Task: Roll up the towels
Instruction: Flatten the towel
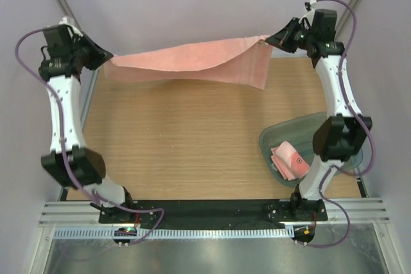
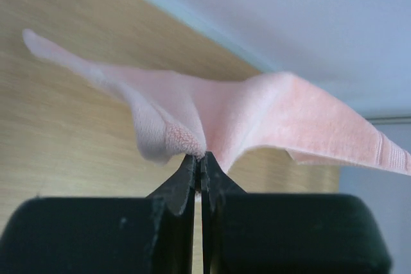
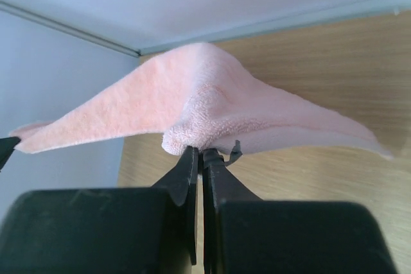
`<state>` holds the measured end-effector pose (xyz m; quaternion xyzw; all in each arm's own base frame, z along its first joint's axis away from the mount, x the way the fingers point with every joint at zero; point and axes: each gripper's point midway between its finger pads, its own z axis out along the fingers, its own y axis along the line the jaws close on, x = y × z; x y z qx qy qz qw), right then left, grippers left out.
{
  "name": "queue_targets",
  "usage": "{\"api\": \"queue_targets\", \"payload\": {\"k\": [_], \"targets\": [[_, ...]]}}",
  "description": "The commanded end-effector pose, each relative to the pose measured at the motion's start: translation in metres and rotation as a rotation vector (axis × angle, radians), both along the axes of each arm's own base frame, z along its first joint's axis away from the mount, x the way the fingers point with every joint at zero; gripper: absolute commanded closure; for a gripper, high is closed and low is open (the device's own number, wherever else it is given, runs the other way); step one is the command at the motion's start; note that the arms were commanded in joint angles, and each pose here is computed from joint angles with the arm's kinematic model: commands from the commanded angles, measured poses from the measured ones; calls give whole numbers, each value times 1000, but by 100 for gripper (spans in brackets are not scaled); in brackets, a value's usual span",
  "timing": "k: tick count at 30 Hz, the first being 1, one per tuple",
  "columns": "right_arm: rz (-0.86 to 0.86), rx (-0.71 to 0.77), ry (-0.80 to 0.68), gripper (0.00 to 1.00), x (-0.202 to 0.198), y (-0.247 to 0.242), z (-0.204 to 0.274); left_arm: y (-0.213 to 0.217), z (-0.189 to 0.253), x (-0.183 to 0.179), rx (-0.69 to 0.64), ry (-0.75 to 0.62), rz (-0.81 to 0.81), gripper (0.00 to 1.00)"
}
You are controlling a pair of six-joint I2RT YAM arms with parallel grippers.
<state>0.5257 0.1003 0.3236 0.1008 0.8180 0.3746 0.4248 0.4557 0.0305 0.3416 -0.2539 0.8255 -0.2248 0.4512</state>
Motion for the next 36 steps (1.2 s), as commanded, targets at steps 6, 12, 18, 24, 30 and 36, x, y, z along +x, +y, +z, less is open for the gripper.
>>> {"api": "queue_targets", "payload": {"k": [6, 12, 18, 24, 30, 36], "targets": [[58, -1, -118, 99, -85, 10, -28, 14, -46, -76, 101, 0, 99, 98], [-101, -119, 179, 99, -138, -13, -144, 45, -156, -133, 56, 409, 244, 99], [-289, -178, 307, 99, -187, -41, -183, 43, -185, -177, 11, 474, 305, 99], [-302, -224, 376, 49, -202, -46, -190, 22, -197, -200, -32, 551, 223, 64], [-308, -275, 240, 28, -179, -37, -138, 29, -185, -201, 29, 509, 249, 29], [-172, -315, 118, 28, -138, 15, -92, 53, -180, -162, 45, 472, 331, 28]]}}
